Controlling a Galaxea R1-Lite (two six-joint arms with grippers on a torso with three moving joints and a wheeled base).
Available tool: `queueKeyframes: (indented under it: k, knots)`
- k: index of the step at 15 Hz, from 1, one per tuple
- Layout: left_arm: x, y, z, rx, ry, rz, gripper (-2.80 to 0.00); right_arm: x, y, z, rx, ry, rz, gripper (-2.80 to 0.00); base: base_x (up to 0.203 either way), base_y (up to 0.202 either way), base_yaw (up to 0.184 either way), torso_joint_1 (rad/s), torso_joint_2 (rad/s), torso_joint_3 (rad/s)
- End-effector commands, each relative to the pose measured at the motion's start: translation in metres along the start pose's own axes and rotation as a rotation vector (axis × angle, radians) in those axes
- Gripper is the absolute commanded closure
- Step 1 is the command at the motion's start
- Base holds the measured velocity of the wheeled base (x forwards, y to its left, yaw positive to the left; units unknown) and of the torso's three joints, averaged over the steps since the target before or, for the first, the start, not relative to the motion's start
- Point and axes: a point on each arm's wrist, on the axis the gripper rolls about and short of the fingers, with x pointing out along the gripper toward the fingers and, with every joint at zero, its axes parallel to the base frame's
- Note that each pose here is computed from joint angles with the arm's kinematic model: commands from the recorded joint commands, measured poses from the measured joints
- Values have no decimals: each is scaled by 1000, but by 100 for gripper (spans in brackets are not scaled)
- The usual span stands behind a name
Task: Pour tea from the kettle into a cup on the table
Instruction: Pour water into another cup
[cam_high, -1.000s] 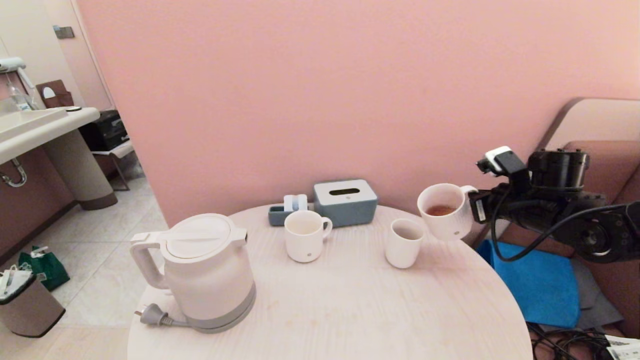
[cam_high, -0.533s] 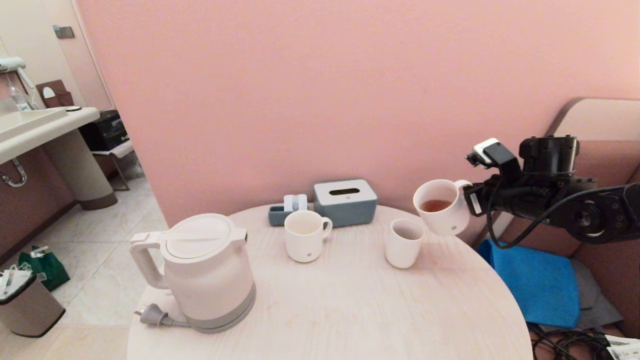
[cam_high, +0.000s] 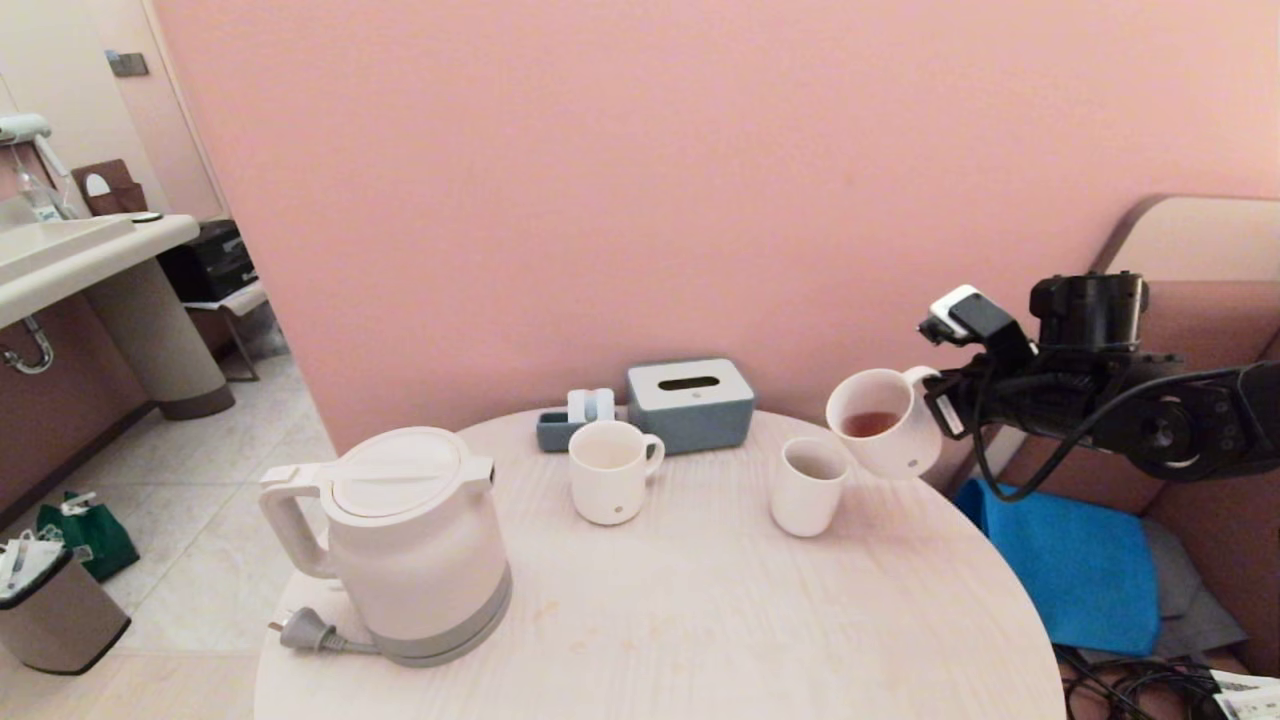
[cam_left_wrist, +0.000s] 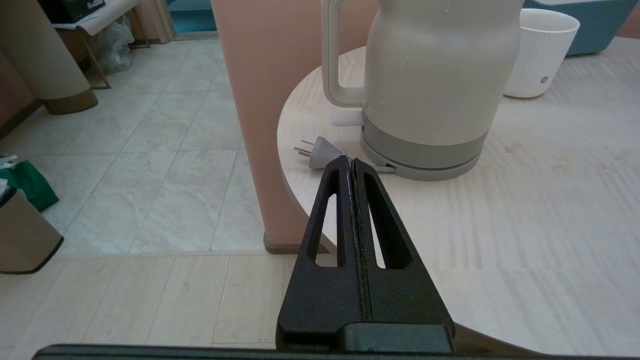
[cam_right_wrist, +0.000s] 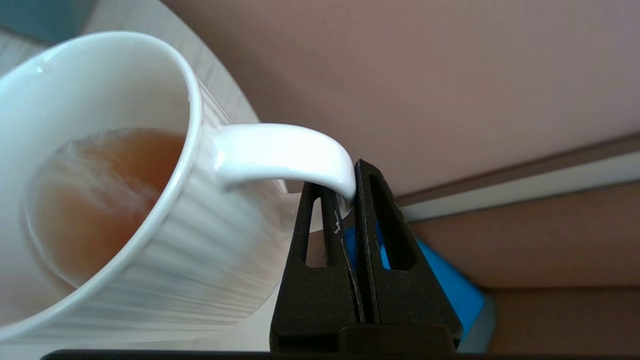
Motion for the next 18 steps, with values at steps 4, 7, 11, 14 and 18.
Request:
queueKeyframes:
  k: [4, 7, 11, 14, 18]
  knots:
    - [0, 0, 0, 0, 0, 1, 0, 3, -1, 2, -111, 7, -18, 0, 0, 0, 0, 0, 0, 0]
    - [0, 0, 0, 0, 0, 1, 0, 6, -2, 3, -162, 11, -31, 0, 0, 0, 0, 0, 0, 0]
    - [0, 0, 0, 0, 0, 1, 0, 5, -1, 17, -189, -17, -59, 0, 0, 0, 0, 0, 0, 0]
    - [0, 0, 0, 0, 0, 1, 0, 4, 10, 24, -211, -24, -58, 0, 0, 0, 0, 0, 0, 0]
    - [0, 0, 0, 0, 0, 1, 0, 1, 22, 28, -252, -20, -57, 0, 0, 0, 0, 0, 0, 0]
